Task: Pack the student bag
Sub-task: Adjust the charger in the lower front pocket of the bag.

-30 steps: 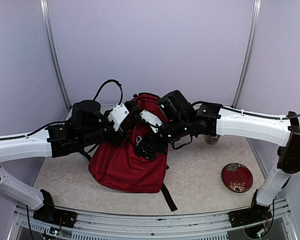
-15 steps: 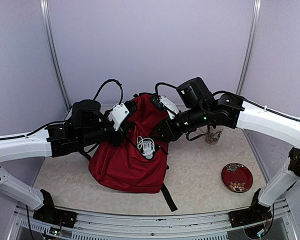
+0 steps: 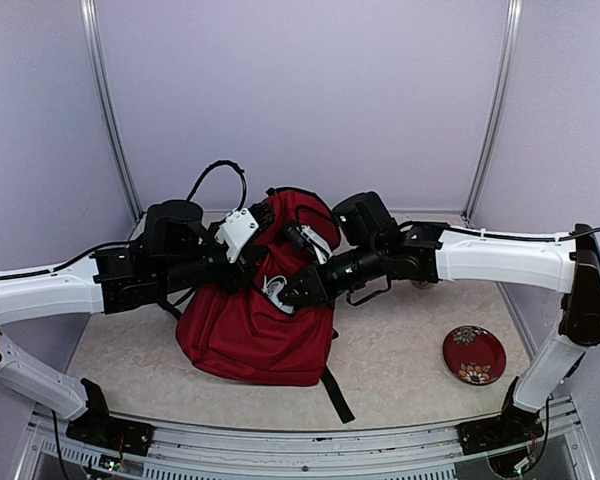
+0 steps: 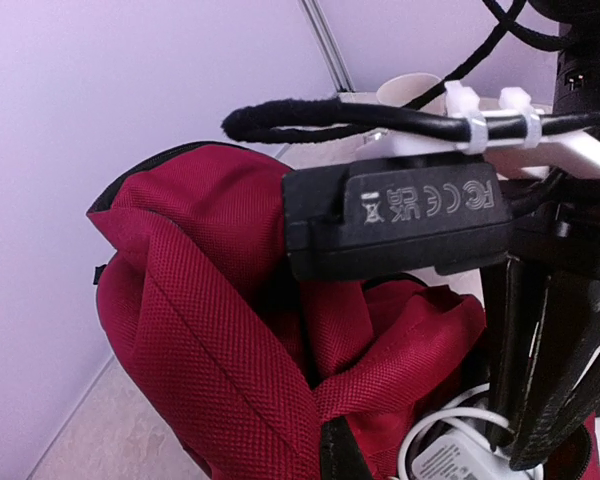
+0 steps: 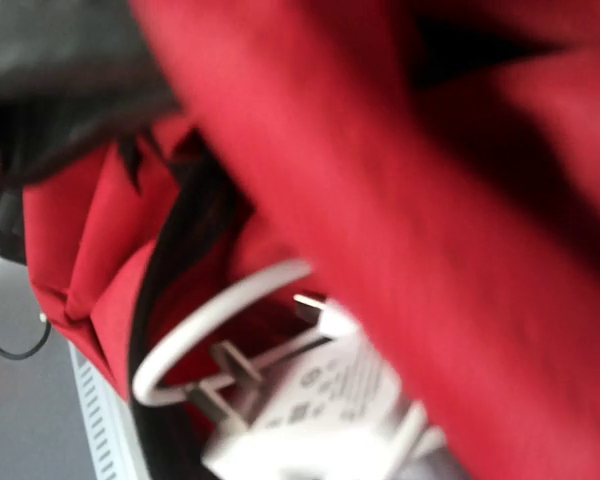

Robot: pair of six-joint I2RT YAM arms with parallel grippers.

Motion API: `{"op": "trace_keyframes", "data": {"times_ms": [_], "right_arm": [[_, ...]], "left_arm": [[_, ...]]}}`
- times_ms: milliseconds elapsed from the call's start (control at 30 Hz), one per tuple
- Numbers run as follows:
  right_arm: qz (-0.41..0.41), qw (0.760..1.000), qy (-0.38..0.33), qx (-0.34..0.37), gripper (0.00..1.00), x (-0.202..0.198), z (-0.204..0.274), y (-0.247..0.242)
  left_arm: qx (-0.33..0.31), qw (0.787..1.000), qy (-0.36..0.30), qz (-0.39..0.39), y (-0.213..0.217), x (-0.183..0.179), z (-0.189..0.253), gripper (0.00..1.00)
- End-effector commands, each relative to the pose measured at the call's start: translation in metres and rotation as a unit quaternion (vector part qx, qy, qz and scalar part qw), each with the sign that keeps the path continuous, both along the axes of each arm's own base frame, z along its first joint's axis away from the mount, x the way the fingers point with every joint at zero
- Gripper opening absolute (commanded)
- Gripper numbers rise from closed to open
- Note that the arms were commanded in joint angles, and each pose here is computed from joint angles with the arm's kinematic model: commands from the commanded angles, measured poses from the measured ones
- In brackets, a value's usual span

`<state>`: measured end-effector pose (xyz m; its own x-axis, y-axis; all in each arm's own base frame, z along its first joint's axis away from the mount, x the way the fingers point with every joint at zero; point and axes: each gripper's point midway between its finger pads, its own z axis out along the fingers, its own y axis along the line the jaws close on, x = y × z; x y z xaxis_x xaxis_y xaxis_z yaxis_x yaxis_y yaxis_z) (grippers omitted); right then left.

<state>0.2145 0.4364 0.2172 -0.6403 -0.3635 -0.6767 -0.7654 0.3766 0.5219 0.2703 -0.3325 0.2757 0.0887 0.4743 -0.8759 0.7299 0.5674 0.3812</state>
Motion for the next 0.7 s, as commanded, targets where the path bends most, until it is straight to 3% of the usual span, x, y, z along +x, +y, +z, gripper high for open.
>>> {"op": "trace_keyframes", "data": {"times_ms": [0, 133, 333, 433, 667], "right_arm": [[-0.062, 0.998, 0.011, -0.010, 0.11, 0.027, -0.024, 0.010], [-0.080, 0.992, 0.033, -0.097, 0.11, 0.027, -0.071, -0.009], [0.032, 0.985, 0.035, -0.167, 0.12, -0.034, -0.098, -0.033], [0.054, 0.987, 0.022, -0.152, 0.16, -0.052, -0.076, -0.044], [0.013, 0.995, -0.081, -0.052, 0.26, -0.024, 0.031, -0.036]], "left_arm": [[-0.117, 0.990, -0.052, -0.067, -0.023, -0.020, 0.082, 0.00], [-0.140, 0.986, -0.048, -0.070, -0.018, -0.020, 0.094, 0.00], [-0.153, 0.986, -0.056, -0.047, -0.004, -0.010, 0.104, 0.00], [-0.151, 0.986, -0.054, -0.045, -0.004, -0.008, 0.102, 0.00], [-0.147, 0.987, -0.049, -0.048, -0.007, -0.008, 0.098, 0.00]]}}
